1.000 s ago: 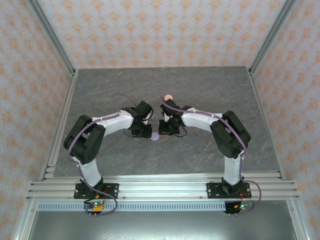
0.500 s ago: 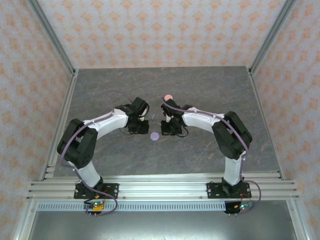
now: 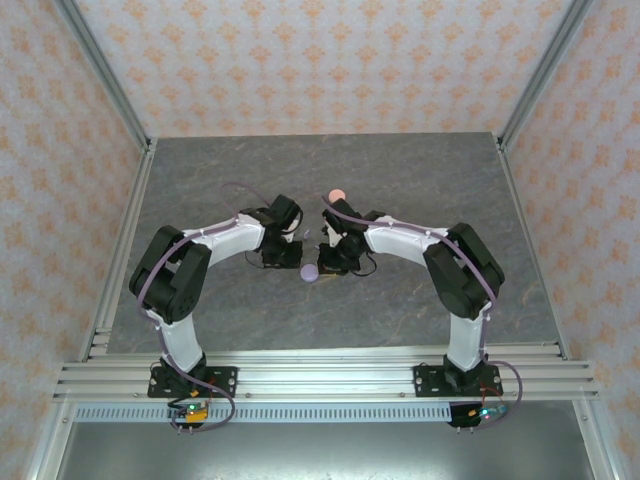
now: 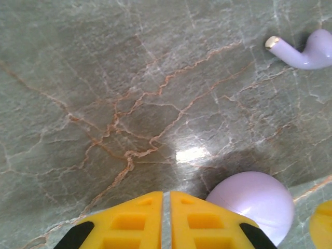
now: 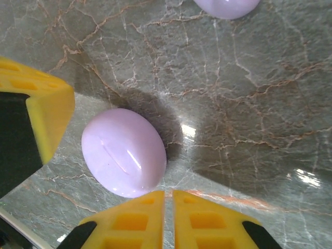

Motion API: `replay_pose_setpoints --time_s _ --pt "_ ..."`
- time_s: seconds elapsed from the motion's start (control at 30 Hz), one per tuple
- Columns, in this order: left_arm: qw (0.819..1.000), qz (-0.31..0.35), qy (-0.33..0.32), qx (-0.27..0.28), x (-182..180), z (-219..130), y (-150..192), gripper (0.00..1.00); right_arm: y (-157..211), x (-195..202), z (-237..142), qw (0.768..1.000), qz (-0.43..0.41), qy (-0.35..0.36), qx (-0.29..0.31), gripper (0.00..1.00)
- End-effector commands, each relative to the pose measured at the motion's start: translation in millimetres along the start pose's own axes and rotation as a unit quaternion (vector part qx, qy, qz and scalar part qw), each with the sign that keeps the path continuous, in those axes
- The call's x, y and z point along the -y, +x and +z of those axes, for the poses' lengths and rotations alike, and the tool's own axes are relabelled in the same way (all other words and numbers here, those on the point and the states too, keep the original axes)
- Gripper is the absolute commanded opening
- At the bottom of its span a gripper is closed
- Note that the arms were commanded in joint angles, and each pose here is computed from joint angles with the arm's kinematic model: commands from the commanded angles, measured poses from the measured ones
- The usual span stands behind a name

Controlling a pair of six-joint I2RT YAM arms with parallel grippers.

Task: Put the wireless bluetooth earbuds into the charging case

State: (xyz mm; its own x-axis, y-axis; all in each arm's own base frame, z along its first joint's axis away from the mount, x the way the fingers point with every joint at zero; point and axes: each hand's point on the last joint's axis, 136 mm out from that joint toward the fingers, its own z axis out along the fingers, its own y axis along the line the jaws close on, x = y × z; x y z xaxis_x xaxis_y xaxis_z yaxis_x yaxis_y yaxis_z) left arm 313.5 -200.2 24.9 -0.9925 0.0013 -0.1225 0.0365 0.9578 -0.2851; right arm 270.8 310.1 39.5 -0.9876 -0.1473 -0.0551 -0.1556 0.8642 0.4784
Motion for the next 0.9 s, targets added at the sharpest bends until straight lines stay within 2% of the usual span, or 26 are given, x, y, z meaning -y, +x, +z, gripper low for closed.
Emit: replay_pose_setpoints --time_s 0.0,0.4,0.87 --pt "1.000 0.021 0.009 -0.005 7 0 5 0.12 -2 -3 5 1.000 -0.003 -0.004 -0.004 0.13" --pt "0.999 0.031 0.002 -0.021 7 0 18 0.12 -9 -2 11 1.000 0.003 0.004 -0.001 0.13" --pt "1.000 0.027 0.002 -0.017 6 -6 23 0.12 -15 18 10 0.998 0.019 0.066 0.012 0.12"
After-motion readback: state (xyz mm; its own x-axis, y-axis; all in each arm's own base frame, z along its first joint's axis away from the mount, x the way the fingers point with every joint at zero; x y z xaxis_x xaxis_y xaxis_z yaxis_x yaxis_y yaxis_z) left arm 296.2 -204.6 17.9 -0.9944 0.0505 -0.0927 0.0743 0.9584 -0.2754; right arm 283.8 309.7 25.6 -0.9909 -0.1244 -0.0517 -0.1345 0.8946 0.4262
